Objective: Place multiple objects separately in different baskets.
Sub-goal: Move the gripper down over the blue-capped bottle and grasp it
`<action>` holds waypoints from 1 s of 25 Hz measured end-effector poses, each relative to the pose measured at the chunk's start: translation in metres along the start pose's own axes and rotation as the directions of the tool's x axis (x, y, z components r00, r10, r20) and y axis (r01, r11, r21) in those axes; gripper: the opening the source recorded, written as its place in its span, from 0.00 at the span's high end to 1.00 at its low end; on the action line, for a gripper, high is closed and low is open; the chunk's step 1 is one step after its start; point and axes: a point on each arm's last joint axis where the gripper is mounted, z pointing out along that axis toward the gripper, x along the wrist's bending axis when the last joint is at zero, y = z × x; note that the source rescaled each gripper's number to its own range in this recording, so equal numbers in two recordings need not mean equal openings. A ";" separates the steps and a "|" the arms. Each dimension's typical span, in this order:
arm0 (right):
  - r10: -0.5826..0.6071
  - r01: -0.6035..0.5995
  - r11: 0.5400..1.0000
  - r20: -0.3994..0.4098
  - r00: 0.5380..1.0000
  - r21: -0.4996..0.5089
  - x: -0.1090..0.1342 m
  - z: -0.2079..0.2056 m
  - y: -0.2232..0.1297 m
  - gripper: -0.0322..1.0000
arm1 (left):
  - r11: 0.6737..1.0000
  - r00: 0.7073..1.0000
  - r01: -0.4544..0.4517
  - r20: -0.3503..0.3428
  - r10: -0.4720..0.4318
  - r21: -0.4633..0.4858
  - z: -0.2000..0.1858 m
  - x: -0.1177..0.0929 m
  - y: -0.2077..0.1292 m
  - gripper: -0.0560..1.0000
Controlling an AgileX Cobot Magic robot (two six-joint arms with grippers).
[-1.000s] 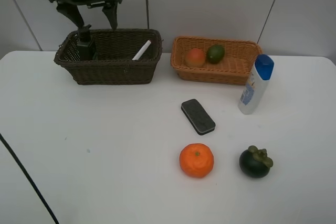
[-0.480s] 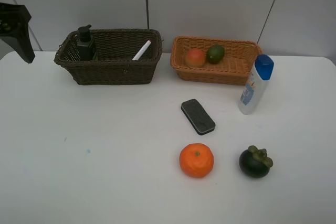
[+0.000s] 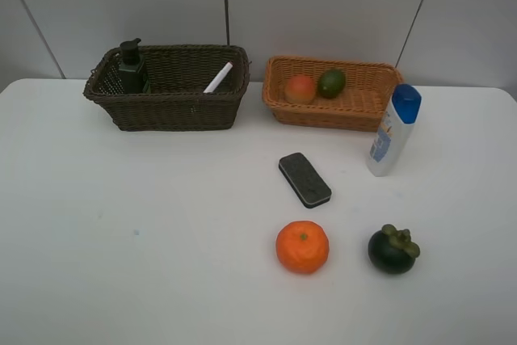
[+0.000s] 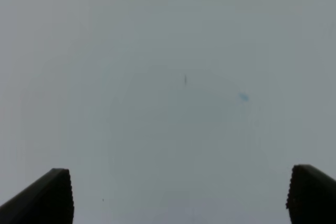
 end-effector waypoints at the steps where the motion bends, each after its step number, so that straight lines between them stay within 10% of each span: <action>1: 0.000 0.000 1.000 0.000 1.000 0.000 0.000 0.000 0.000 0.00 | 0.999 1.000 -0.020 -0.003 0.020 -0.049 -0.003 -0.001 -0.011 0.00; 11: 0.000 0.000 1.000 0.000 1.000 0.000 0.000 0.000 0.000 0.00 | 0.931 0.998 -0.063 -0.020 0.060 -0.360 -0.032 -0.005 -0.062 0.00; 25: 0.000 0.000 1.000 0.000 1.000 0.000 0.000 0.000 0.000 0.00 | 0.937 0.997 -0.008 0.074 0.036 -0.348 -0.029 -0.013 -0.073 0.00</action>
